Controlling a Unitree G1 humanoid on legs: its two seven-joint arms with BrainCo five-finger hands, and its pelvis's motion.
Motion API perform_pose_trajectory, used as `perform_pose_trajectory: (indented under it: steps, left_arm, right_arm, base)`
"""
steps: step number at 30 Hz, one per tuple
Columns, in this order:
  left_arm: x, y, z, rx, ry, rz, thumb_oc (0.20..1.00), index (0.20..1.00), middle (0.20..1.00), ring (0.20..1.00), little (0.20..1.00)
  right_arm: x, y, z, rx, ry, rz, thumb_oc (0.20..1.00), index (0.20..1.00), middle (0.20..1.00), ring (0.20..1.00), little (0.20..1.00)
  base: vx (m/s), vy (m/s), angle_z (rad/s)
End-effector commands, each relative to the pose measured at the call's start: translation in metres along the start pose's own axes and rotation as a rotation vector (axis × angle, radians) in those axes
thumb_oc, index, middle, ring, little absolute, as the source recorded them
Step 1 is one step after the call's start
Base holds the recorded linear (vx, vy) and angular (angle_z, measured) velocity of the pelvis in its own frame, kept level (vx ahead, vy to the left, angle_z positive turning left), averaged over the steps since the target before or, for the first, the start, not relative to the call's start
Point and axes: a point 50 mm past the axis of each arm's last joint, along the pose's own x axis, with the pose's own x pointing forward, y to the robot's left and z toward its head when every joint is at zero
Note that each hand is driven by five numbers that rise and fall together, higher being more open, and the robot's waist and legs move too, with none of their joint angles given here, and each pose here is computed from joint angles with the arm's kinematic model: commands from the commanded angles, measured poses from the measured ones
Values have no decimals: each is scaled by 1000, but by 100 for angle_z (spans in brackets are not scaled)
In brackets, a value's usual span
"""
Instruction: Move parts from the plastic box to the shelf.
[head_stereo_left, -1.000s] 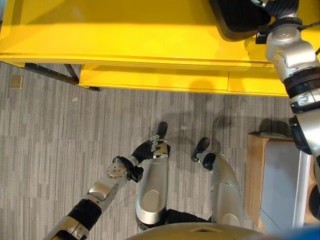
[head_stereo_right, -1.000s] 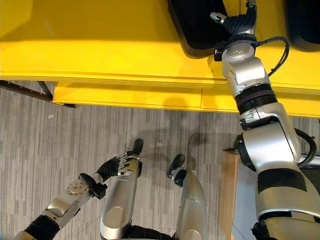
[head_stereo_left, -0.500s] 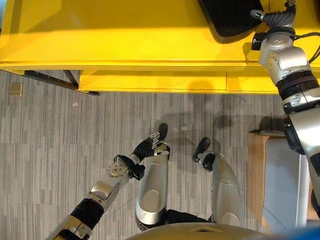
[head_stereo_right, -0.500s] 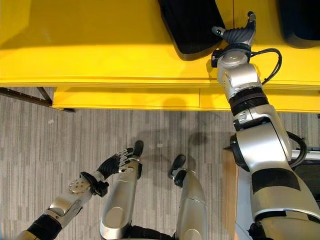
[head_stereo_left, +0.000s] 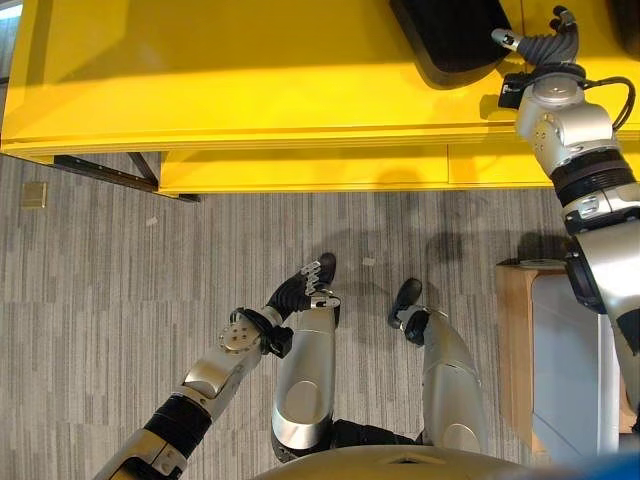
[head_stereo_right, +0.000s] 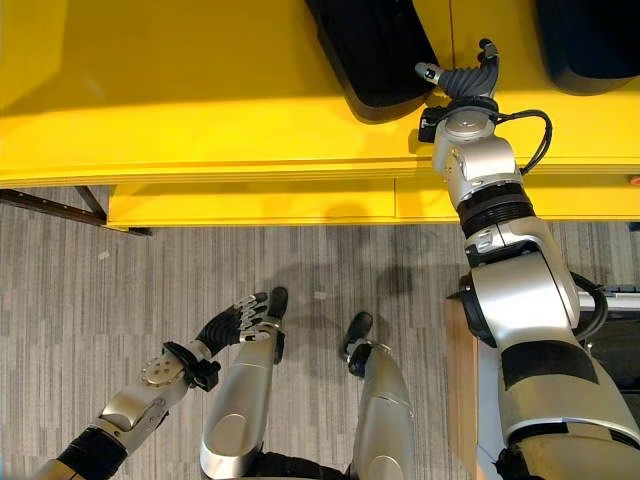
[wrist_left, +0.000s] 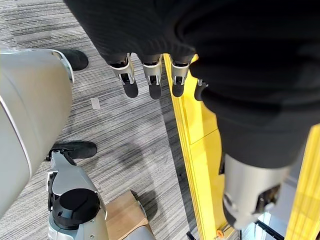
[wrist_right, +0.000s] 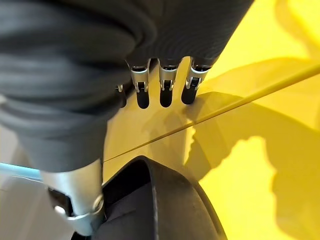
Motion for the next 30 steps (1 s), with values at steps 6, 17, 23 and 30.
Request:
perform_pose_trajectory:
  steps: [6, 17, 23, 30]
  left_arm:
    - [-4, -20, -1, -50, -41, -49, 1000, 1000, 1000, 1000, 1000]
    - [-6, -21, -3, -51, -46, -48, 1000, 1000, 1000, 1000, 1000]
    - [-7, -22, -3, -53, -50, -45, 1000, 1000, 1000, 1000, 1000]
    - [-7, -24, -6, -63, -55, -40, 1000, 1000, 1000, 1000, 1000]
  right_arm:
    - [-9, 16, -29, 9, 51, 165, 1000, 1000, 1000, 1000, 1000]
    - [-27, 44, -35, 23, 17, 342, 1000, 1000, 1000, 1000, 1000]
    - [-44, 64, -52, -4, 48, 461, 1000, 1000, 1000, 1000, 1000]
    - [-62, 84, -80, 36, 142, 547, 1000, 1000, 1000, 1000, 1000]
  base:
    - [3, 9, -2]
    - [0, 0, 0]
    - [0, 0, 0]
    - [-2, 5, -1]
